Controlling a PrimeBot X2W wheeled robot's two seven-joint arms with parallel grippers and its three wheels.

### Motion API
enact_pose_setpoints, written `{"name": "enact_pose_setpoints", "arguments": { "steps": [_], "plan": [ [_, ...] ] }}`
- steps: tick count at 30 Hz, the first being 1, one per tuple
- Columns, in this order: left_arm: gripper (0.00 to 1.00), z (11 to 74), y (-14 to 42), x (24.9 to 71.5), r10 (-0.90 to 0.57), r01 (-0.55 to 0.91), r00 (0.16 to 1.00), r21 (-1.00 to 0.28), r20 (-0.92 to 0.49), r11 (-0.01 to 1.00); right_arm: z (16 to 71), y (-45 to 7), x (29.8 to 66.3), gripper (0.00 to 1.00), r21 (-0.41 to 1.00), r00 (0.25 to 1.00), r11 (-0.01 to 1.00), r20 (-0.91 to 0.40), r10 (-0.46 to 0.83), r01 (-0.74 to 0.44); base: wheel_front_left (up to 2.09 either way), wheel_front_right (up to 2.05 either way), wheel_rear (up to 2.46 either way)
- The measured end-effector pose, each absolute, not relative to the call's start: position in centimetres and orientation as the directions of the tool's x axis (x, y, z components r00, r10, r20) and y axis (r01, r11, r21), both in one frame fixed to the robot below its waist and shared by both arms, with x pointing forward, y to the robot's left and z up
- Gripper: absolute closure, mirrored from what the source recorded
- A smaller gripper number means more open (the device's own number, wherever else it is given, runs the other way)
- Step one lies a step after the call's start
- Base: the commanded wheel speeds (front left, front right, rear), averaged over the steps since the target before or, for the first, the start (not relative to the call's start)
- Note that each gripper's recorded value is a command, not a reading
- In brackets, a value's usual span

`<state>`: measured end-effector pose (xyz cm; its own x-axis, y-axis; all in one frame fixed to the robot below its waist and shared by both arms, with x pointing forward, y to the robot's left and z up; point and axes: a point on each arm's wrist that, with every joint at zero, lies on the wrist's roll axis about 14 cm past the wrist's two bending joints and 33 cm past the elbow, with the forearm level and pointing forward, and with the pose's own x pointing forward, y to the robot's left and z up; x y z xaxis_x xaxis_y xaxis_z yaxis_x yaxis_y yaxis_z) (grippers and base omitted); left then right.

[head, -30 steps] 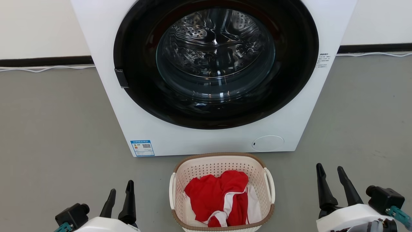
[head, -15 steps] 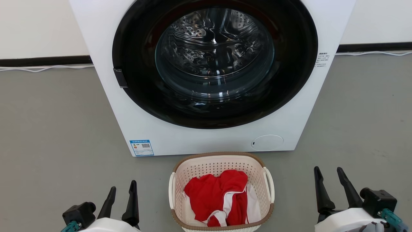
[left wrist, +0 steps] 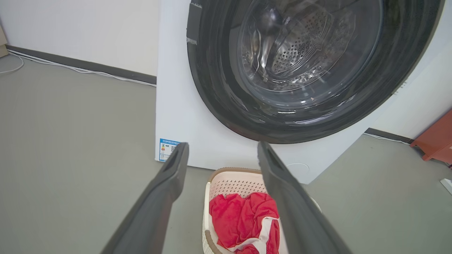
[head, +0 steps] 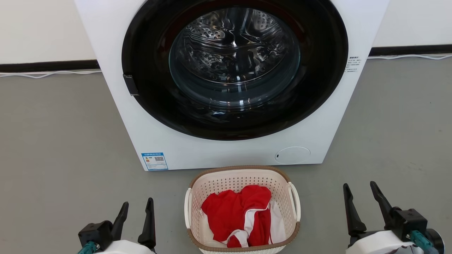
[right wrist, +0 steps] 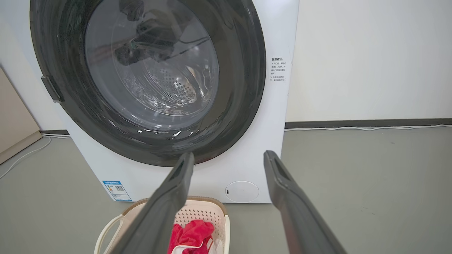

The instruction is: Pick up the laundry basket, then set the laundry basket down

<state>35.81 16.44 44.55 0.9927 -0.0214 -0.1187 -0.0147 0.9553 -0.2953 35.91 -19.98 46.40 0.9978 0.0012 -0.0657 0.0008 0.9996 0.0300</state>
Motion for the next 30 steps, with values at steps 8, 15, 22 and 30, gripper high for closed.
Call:
{"name": "enact_pose_setpoints", "arguments": {
  "steps": [8,15,22,30],
  "plan": [
    [0.00,44.3,16.4,35.8,-0.024,-0.012,0.992,-0.277,-0.126,0.961,46.1,-20.0,35.8,0.00,0.010,0.997,1.000,-0.073,0.003,-0.002,0.00,0.00,0.00],
    [0.00,44.2,16.4,35.7,-0.024,-0.013,0.991,-0.276,-0.132,0.961,45.9,-20.1,35.8,0.00,0.011,0.997,1.000,-0.079,-0.001,0.001,0.00,0.00,0.00],
    [0.00,44.0,16.4,35.8,-0.025,-0.014,0.990,-0.276,-0.136,0.961,45.7,-20.1,35.7,0.00,0.012,0.996,1.000,-0.085,-0.001,0.002,0.00,0.00,0.00],
    [0.00,43.8,16.4,36.5,-0.026,-0.014,0.990,-0.271,-0.142,0.962,44.7,-20.0,36.0,0.00,0.012,0.993,1.000,-0.115,0.003,-0.002,0.00,0.00,0.00]
  ]
}}
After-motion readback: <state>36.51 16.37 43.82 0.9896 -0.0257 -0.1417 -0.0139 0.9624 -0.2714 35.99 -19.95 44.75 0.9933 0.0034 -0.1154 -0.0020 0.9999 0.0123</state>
